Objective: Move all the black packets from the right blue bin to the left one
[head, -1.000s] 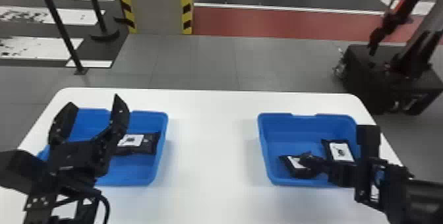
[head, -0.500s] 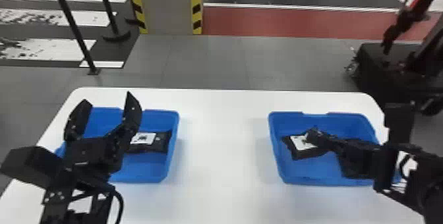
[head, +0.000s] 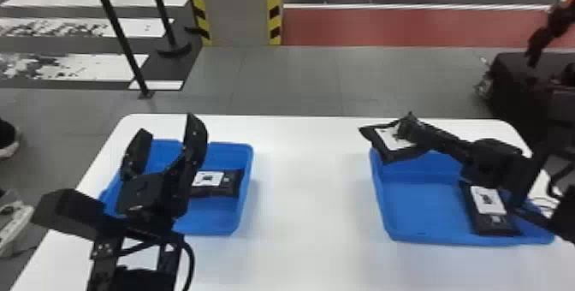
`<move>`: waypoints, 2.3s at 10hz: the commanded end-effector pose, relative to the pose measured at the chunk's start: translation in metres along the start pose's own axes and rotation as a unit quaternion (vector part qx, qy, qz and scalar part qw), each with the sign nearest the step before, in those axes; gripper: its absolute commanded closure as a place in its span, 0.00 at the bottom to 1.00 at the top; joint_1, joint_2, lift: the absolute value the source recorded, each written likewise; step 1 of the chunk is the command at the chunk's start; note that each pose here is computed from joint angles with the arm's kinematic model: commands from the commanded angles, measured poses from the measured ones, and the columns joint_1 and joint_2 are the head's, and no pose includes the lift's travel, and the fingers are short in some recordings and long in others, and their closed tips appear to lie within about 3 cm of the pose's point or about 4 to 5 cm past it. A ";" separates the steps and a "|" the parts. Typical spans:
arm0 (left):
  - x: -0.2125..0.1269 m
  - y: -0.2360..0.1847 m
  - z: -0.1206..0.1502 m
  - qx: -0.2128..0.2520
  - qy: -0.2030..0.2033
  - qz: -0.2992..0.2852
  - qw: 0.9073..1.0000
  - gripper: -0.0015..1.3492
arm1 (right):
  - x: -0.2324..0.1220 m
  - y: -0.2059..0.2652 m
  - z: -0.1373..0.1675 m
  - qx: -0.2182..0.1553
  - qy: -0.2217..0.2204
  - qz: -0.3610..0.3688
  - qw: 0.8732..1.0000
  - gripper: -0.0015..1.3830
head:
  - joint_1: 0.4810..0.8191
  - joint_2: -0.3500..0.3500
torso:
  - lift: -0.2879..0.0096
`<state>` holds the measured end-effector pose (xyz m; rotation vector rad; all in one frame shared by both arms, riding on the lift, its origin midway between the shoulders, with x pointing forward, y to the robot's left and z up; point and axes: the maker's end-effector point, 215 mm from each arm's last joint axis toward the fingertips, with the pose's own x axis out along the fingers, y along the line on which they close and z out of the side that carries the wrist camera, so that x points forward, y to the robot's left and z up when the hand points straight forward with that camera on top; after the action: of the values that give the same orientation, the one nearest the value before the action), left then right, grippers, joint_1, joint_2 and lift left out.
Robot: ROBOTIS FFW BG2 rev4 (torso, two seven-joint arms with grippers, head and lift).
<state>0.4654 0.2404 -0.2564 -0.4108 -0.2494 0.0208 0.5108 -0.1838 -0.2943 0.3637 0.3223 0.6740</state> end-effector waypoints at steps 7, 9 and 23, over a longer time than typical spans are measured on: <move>0.000 -0.135 -0.011 -0.178 0.106 -0.121 0.971 0.14 | 0.095 0.075 0.027 0.064 -0.048 0.226 0.971 0.86 | 0.46 0.58 | 0.60; -0.005 -0.151 -0.017 -0.176 0.128 -0.138 0.966 0.13 | 0.108 0.096 0.026 0.068 -0.040 0.251 0.965 0.86 | 0.45 0.56 | 0.60; -0.008 -0.153 -0.048 -0.109 0.182 -0.140 0.967 0.90 | 0.142 0.158 -0.005 0.111 0.003 0.321 0.940 0.86 | 0.53 0.67 | 0.60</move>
<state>0.4650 0.0813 -0.2408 -0.5871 0.0581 -0.3592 0.5274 0.0247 -0.2540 0.6903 0.2830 1.2872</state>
